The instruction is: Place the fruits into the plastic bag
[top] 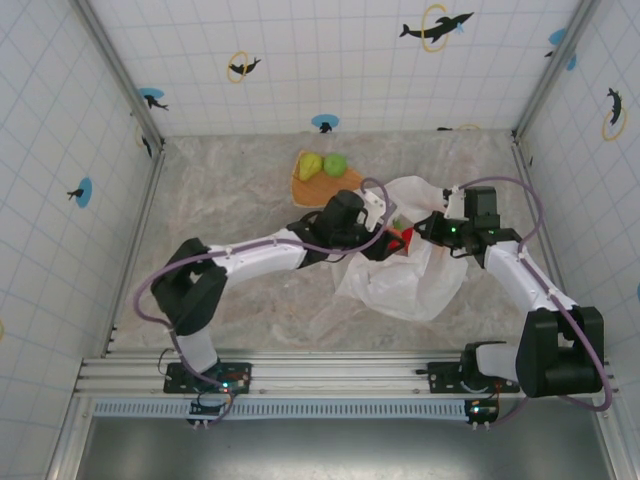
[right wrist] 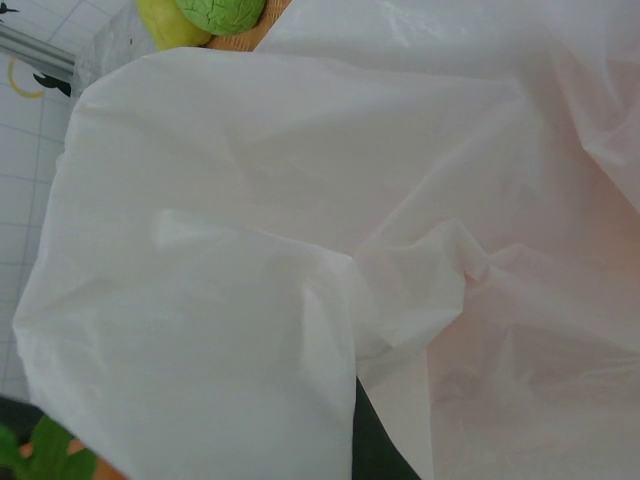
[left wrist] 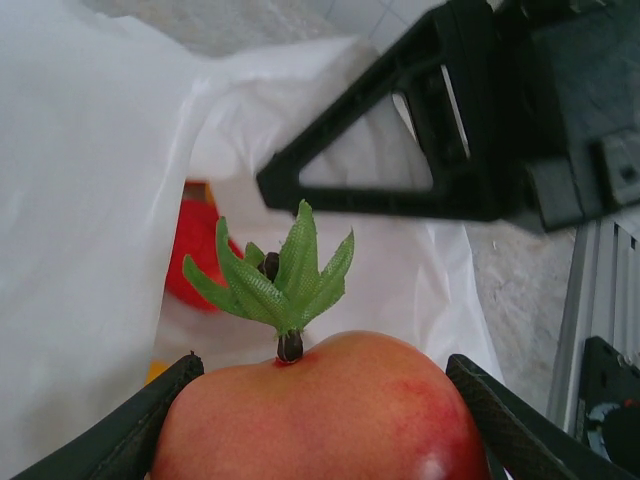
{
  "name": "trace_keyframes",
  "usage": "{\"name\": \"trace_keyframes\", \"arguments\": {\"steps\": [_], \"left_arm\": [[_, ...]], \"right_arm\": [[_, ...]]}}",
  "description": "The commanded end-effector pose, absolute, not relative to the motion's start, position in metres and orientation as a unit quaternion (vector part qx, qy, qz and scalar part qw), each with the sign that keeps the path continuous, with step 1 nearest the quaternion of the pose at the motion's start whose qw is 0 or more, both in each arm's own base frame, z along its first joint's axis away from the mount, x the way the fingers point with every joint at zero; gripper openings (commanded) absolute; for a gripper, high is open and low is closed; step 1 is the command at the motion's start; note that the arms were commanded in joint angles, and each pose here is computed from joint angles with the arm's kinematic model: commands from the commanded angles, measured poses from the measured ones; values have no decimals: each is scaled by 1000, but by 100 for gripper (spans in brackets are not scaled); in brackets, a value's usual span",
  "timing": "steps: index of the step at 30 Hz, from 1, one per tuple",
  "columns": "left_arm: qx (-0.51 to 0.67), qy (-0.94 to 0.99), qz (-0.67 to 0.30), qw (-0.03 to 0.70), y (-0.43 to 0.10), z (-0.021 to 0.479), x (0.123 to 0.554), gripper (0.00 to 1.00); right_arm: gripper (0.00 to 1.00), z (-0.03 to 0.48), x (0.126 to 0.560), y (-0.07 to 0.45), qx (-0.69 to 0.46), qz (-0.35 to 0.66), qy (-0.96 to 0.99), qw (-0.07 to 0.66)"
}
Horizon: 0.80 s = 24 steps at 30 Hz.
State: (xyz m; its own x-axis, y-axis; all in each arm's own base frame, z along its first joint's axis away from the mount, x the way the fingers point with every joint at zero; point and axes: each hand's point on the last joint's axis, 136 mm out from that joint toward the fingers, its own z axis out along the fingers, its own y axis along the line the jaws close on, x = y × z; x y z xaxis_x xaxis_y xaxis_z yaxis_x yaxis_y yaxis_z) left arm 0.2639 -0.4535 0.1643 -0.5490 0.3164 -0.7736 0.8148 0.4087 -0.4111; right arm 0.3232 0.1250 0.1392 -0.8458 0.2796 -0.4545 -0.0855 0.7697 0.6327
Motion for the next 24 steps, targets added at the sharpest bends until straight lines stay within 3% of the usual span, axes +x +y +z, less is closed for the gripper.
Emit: {"name": "trace_keyframes", "arguments": {"steps": [1, 21, 24], "left_arm": [[385, 767, -411, 309, -474, 159, 272, 48], [292, 824, -243, 419, -477, 99, 371, 57], [282, 827, -236, 425, -478, 95, 378, 64]], "right_arm": [[3, 151, 324, 129, 42, 341, 894, 288], [4, 183, 330, 141, 49, 388, 866, 312], [4, 180, 329, 141, 50, 386, 867, 311]]}}
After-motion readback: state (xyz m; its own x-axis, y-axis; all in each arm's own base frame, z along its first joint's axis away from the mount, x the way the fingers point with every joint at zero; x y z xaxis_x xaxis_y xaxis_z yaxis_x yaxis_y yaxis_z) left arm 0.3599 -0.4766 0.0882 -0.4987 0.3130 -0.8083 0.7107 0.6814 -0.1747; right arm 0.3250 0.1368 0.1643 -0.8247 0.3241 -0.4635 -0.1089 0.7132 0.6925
